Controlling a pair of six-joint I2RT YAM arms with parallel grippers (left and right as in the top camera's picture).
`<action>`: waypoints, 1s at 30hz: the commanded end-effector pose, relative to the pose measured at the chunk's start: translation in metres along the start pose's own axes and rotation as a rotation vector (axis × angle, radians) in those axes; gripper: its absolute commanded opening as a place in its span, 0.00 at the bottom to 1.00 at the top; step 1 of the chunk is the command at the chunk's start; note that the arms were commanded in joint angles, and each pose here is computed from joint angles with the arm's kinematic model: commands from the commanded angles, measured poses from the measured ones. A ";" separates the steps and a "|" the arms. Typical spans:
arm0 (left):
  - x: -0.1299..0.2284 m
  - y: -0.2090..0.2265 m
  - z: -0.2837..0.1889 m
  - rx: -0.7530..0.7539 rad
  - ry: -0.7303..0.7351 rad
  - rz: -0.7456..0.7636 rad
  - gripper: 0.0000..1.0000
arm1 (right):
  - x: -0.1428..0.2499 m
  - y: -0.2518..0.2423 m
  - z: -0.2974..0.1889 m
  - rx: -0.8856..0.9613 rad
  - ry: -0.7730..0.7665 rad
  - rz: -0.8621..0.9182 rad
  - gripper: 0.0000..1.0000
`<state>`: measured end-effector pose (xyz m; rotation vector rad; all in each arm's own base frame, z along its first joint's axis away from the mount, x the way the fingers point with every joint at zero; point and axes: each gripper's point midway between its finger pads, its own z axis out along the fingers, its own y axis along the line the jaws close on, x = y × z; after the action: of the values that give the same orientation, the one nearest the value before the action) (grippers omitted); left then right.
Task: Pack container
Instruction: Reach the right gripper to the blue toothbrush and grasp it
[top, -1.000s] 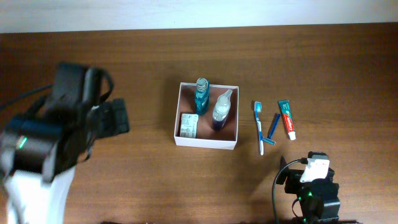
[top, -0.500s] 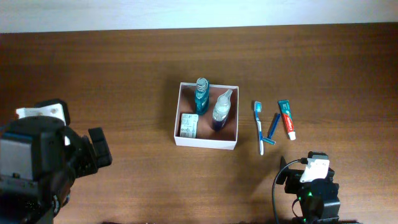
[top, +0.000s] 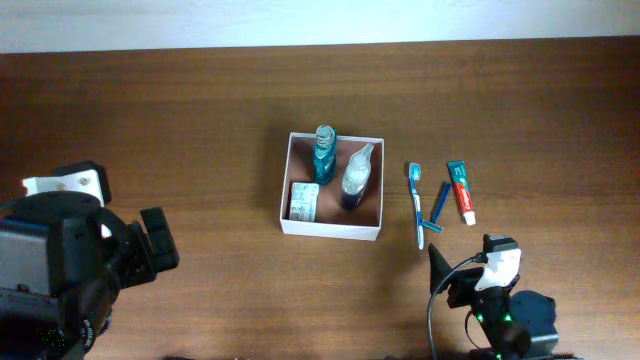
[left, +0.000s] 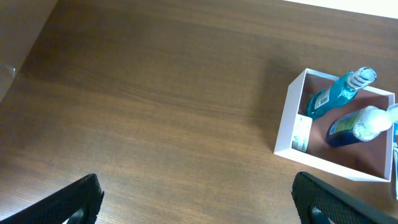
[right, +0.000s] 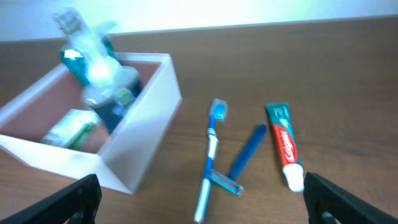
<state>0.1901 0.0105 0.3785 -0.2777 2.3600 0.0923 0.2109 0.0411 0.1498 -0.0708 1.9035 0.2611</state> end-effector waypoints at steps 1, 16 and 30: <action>-0.002 0.004 -0.003 -0.014 -0.014 0.001 0.99 | -0.051 0.019 -0.023 -0.070 -0.083 -0.007 0.99; -0.002 0.004 -0.003 -0.014 -0.014 0.001 0.99 | -0.069 0.035 0.021 -0.117 0.574 0.146 0.99; -0.002 0.004 -0.003 -0.014 -0.014 0.001 0.99 | 0.041 -0.019 0.146 0.089 0.940 0.224 0.91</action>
<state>0.1898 0.0106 0.3781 -0.2775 2.3622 0.0932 0.3160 0.0657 0.0664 0.0639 2.8689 0.3906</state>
